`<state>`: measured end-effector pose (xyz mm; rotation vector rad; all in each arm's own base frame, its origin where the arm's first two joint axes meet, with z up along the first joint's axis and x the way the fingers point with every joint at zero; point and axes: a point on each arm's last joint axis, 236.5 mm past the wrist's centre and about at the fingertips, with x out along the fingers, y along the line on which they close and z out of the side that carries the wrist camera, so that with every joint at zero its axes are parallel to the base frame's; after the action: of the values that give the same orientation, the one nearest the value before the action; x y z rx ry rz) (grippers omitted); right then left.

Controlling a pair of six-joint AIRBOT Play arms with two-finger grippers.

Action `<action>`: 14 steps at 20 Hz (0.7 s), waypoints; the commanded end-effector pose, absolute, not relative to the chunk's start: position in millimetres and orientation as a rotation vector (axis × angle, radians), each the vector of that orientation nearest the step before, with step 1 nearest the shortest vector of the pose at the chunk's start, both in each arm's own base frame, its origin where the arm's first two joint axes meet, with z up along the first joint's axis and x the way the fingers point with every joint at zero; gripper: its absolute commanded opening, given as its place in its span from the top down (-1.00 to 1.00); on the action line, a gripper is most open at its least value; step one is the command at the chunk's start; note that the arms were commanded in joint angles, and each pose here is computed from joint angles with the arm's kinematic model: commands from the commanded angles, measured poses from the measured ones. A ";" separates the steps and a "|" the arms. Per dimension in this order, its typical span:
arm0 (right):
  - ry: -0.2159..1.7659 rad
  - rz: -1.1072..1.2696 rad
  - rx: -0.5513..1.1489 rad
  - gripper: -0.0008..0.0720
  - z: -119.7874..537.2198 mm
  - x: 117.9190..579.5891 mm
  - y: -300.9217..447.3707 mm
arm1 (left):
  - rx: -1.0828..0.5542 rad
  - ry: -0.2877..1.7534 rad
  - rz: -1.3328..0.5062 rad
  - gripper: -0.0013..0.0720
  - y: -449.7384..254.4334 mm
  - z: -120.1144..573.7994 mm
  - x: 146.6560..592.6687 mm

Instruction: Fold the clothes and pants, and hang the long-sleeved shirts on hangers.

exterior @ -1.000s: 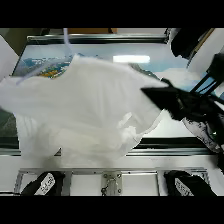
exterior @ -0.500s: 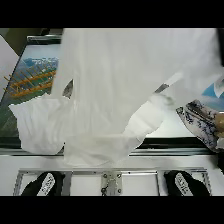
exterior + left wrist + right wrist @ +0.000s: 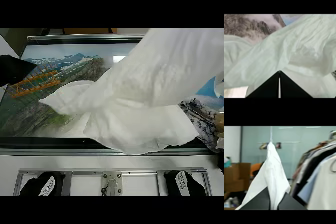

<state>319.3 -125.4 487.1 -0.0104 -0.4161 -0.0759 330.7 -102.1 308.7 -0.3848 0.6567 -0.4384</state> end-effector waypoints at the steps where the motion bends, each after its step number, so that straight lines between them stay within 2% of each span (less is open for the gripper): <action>1: -0.444 -0.434 -0.152 0.97 520.1 279.7 -189.4 | -0.268 0.724 -0.536 0.93 -152.9 287.8 349.3; 4: -0.482 -0.622 -0.232 0.97 540.4 247.5 -218.0 | -0.229 0.736 -0.602 0.93 -184.2 290.7 368.5; 9: -0.555 -0.844 -0.271 0.96 558.2 192.5 -253.7 | -0.206 0.716 -0.658 0.93 -211.6 302.1 391.6; 14: -0.615 -0.926 -0.305 0.96 580.9 165.5 -259.9 | -0.201 0.715 -0.664 0.93 -215.8 302.6 397.9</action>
<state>187.4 -254.3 565.7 -0.2722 -0.5700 -0.8479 393.5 -212.1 302.4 -0.2063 0.7165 -0.6594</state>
